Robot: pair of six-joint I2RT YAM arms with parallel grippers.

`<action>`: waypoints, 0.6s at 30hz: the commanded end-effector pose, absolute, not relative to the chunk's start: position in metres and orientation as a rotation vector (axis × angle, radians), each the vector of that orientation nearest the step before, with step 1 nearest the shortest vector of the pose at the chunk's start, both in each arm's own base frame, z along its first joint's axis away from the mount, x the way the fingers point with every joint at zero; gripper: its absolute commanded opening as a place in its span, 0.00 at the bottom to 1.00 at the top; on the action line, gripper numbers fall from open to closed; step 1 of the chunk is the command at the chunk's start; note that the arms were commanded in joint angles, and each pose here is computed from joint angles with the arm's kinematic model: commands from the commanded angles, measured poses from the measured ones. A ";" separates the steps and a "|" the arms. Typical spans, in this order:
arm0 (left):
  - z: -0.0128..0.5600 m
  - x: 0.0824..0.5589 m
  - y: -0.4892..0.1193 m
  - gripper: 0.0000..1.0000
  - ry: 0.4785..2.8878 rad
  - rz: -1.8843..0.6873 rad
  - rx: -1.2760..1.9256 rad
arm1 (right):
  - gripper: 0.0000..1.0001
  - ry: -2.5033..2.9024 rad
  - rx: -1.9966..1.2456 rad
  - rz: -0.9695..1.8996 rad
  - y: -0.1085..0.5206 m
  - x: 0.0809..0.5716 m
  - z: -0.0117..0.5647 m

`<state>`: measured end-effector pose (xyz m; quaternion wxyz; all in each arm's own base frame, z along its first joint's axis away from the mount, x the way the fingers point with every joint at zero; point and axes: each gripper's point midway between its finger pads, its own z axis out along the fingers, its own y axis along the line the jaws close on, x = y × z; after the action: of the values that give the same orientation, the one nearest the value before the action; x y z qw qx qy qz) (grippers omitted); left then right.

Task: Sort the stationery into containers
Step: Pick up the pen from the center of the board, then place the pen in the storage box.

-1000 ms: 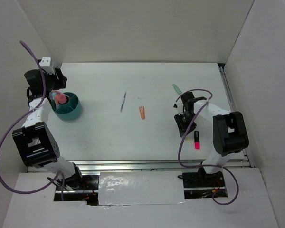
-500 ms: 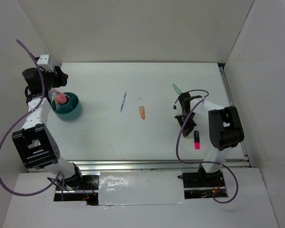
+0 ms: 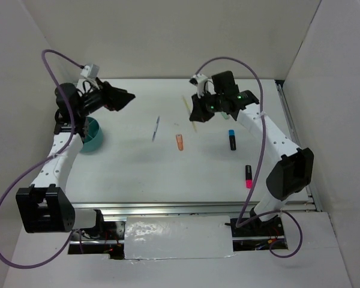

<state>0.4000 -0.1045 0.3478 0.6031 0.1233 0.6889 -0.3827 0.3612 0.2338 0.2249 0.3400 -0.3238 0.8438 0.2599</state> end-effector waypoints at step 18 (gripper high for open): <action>0.380 0.358 -0.222 0.54 1.527 -1.313 0.415 | 0.00 1.831 -1.071 1.018 0.360 0.311 0.321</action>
<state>0.3591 -0.2172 0.3486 0.4900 0.1543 0.6700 -0.5359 0.3132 0.3537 0.3011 0.3614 -0.4130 0.7405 0.3879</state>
